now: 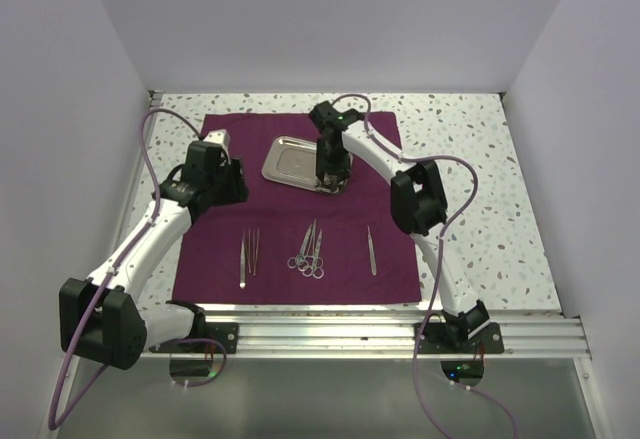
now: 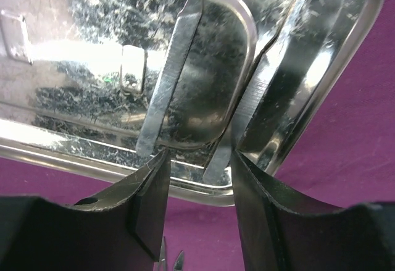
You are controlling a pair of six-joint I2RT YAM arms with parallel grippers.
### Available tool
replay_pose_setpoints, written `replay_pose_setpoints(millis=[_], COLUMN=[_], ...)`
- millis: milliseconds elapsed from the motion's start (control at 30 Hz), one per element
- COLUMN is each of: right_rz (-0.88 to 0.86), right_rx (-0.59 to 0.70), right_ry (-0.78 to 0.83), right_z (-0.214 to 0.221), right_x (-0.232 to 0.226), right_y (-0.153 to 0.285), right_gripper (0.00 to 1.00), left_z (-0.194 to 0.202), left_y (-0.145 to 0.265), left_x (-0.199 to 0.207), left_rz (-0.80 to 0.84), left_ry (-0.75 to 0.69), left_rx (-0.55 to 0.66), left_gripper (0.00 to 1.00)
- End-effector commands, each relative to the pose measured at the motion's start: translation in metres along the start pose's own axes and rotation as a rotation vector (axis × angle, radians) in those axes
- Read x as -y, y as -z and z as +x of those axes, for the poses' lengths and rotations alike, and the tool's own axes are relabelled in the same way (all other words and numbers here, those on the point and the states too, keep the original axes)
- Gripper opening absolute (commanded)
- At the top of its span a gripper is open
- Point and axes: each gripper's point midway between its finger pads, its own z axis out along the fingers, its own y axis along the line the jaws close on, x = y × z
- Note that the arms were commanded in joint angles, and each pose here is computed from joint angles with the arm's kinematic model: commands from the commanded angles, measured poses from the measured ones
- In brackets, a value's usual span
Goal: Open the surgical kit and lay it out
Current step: Pick up the medical item from the container.
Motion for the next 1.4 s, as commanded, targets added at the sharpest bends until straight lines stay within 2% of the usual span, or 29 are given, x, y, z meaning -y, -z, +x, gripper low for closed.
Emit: replay_pose_setpoints(millis=[0,367,600,800,1067,1233,1367], right_rz=[0.038,0.103,0.151,0.264,0.272,0.255,0.205], right_rx=[-0.027,-0.073,-0.053,-0.073,-0.115,-0.105,-0.017], right_ry=[0.013,0.019,0.017,-0.002,-0.038,-0.036,-0.047], right_z=[0.014,0.036,0.032,0.043,0.053,0.050,0.021], right_x=[0.000,0.009,0.012,0.035,0.037,0.034,0.023], right_y=[-0.001,-0.013,-0.033,-0.045,-0.060,-0.057,-0.025], right_gripper=[0.47,0.47,0.45,0.31,0.00,0.00,0.00], left_z=[-0.012,-0.011,-0.005,-0.003,-0.002,-0.003,0.000], left_y=[0.003,-0.001,-0.005,-0.008,-0.014,-0.016,-0.018], left_x=[0.000,-0.003,-0.005,-0.007,-0.005,-0.003,-0.002], left_rz=[0.010,0.000,-0.003,-0.009,0.002,0.008,0.017], left_ry=[0.012,-0.025,-0.051,-0.073,-0.079,-0.078,-0.076], left_rx=[0.065,0.064,0.044,0.035,0.020,0.018,0.009], left_gripper=[0.60,0.61,0.61,0.61,0.61,0.61,0.61])
